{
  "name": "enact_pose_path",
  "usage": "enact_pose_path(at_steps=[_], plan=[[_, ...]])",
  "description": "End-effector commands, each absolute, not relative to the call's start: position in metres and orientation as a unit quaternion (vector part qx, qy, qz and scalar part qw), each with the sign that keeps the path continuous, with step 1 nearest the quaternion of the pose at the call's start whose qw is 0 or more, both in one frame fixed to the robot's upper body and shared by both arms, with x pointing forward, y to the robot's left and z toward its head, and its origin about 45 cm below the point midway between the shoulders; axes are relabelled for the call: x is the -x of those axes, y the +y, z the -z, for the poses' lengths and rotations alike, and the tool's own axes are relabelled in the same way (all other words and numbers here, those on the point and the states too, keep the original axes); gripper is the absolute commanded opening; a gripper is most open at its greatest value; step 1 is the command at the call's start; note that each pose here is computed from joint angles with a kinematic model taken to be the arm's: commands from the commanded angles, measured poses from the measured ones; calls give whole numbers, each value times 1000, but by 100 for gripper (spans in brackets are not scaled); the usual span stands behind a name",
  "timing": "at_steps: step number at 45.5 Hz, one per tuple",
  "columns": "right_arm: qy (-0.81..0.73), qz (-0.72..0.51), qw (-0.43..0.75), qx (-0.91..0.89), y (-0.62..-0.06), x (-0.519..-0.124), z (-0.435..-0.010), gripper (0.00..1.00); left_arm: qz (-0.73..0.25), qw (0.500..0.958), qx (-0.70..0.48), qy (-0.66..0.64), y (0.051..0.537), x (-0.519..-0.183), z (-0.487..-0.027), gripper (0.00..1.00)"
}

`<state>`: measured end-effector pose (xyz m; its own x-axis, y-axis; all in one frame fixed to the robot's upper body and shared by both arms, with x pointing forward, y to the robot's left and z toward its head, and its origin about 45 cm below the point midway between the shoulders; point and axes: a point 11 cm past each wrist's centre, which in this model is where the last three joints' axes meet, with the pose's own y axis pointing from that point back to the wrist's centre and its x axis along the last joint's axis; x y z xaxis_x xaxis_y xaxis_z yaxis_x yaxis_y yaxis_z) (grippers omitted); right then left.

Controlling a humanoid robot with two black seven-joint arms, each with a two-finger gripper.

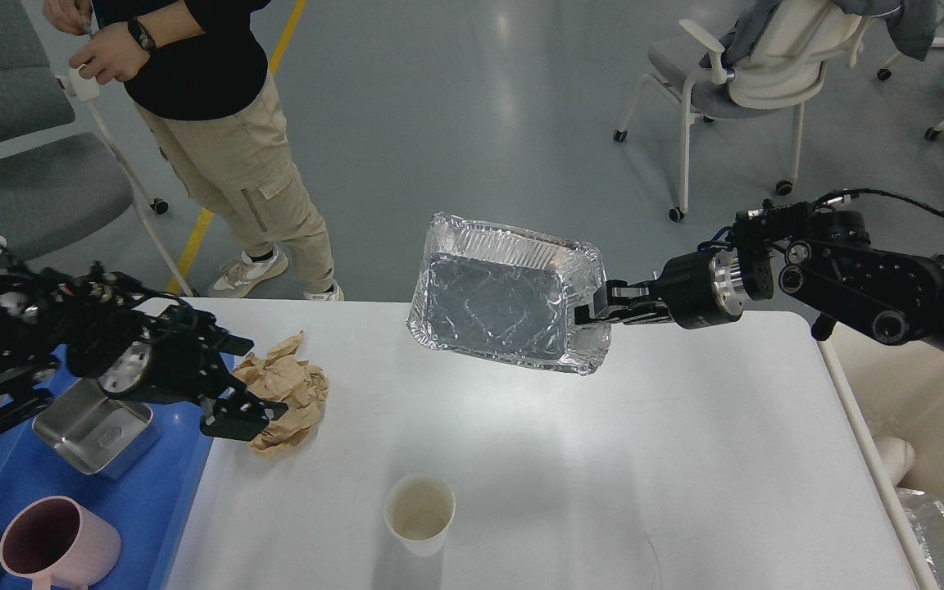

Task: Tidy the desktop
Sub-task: 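Reach the left gripper down and grasp the white paper cup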

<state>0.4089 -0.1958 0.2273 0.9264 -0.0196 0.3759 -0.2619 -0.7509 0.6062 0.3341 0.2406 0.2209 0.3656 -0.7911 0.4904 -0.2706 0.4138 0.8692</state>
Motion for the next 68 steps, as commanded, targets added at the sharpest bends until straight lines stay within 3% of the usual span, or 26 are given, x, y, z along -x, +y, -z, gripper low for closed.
enact_pose_path(at_steps=[1, 18, 36, 48, 56, 58, 62, 68], plan=[[-79, -177, 342, -919, -196, -410, -229, 0, 274, 617, -482, -558, 197, -332, -216, 97], [-82, -178, 341, -920, -196, -411, -231, 0, 323, 620, -433, -569, 124, -317, -177, 97], [-85, -178, 340, -919, -199, -412, -232, 0, 323, 649, -432, -536, 132, -301, -142, 96], [-84, -179, 339, -920, -198, -411, -233, 0, 296, 665, -419, -543, 139, -304, -128, 89], [-85, -179, 339, -920, -199, -411, -233, 0, 287, 672, -405, -549, 138, -299, -121, 69], [-86, -179, 337, -920, -199, -411, -234, 0, 287, 672, -406, -549, 139, -298, -120, 59], [-86, -179, 336, -920, -198, -411, -234, 0, 288, 669, -413, -547, 143, -298, -115, 26], [-86, -181, 334, -921, -197, -411, -235, 0, 289, 672, -418, -539, 149, -296, -110, 6]])
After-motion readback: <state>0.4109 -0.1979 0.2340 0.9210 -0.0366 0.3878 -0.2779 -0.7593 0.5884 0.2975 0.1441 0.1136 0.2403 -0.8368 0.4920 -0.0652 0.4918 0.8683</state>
